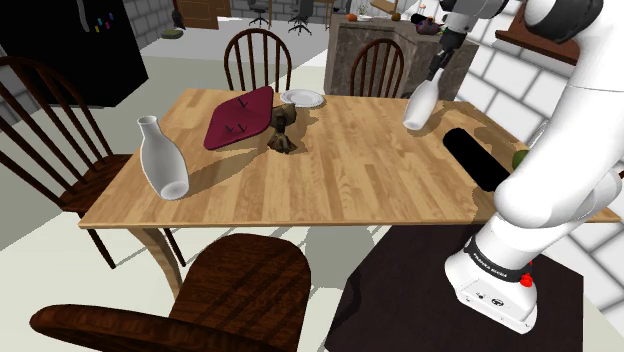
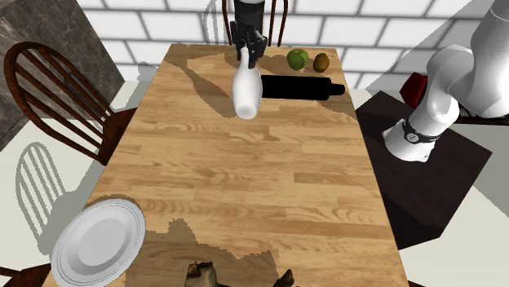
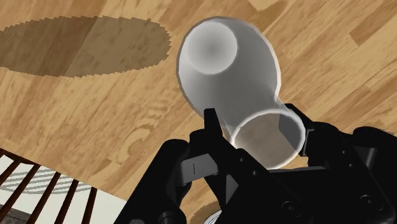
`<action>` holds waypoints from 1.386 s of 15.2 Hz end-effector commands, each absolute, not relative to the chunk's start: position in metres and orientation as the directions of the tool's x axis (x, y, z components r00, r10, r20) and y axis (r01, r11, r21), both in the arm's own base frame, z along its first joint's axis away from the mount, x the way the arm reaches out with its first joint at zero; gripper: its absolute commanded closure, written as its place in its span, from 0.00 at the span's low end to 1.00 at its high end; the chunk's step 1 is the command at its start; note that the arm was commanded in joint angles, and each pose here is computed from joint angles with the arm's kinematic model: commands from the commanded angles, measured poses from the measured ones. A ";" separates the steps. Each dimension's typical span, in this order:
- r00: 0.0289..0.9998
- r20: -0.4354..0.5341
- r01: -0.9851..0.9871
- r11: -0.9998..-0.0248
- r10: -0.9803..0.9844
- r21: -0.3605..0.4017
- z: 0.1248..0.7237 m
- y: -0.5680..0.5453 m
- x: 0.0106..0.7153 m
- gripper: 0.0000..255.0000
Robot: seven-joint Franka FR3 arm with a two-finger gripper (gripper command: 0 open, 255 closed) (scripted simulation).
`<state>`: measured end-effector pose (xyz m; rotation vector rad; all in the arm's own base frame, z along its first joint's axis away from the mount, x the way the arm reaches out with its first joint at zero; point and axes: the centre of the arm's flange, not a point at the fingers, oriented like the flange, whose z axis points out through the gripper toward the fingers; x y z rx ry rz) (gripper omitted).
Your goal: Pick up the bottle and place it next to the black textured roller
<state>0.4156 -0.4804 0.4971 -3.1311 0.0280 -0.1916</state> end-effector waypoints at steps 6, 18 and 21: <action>0.992 0.123 -0.018 -1.000 -0.018 -0.005 0.461 -0.480 0.416 1.00; 0.992 0.123 -0.018 -1.000 -0.018 -0.005 0.433 -0.480 0.416 1.00; 0.992 0.123 -0.018 -1.000 -0.018 -0.005 0.433 -0.480 0.416 0.00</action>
